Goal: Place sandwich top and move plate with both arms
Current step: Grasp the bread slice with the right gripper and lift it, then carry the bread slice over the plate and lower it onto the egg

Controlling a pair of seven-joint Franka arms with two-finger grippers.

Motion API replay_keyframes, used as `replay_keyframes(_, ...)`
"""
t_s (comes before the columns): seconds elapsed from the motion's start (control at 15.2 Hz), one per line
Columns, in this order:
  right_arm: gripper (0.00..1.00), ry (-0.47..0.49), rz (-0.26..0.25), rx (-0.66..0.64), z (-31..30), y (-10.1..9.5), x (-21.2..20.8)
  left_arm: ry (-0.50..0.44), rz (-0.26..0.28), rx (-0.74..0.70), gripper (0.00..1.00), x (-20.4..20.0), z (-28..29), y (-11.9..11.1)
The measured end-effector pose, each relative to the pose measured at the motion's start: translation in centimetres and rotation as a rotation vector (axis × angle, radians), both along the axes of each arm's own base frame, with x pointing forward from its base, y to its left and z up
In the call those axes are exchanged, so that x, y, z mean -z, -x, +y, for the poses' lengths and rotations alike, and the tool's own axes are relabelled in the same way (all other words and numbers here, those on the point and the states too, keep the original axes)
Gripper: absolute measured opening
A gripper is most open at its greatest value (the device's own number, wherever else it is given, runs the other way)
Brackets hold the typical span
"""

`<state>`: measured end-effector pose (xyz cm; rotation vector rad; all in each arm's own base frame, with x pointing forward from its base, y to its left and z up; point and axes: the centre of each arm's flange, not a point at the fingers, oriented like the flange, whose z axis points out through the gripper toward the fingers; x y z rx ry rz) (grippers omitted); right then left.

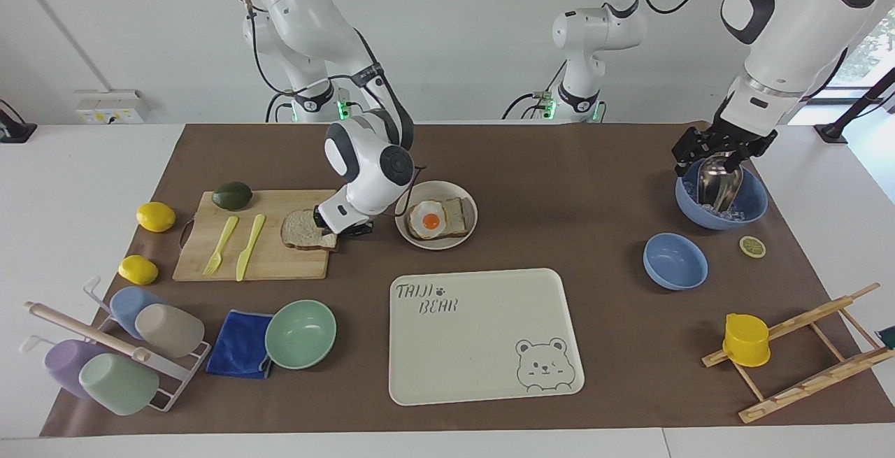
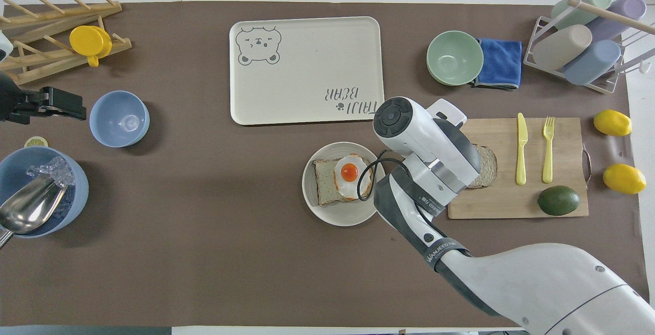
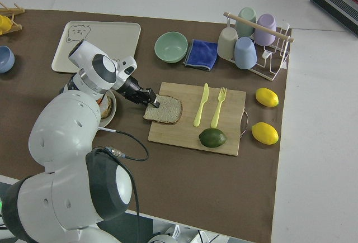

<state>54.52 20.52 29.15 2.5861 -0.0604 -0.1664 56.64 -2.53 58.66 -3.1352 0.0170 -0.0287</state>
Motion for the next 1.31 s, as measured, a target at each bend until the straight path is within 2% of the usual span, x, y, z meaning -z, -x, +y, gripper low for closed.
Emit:
replay_keyframes(0.33,0.13,0.046,0.001,0.008,2.9,-0.7,-4.6,0.0,0.0,-0.001,1.0,0.0,0.0,0.0)
replay_keyframes(0.39,0.09,0.047,0.005,0.002,4.6,-0.4,-5.8,0.0,0.0,-0.001,1.0,0.0,0.1,0.0)
replay_keyframes(0.72,0.08,0.057,0.025,-0.043,13.3,1.1,-11.0,0.0,0.0,-0.001,1.0,0.0,0.0,0.0)
replay_keyframes(0.98,0.08,-0.008,0.023,-0.134,19.9,4.2,-10.9,0.0,0.001,-0.002,1.0,0.0,0.1,0.0)
replay_keyframes(1.31,0.08,-0.108,-0.045,-0.097,23.2,4.8,-9.5,0.0,0.001,-0.003,1.0,0.0,0.1,0.0)
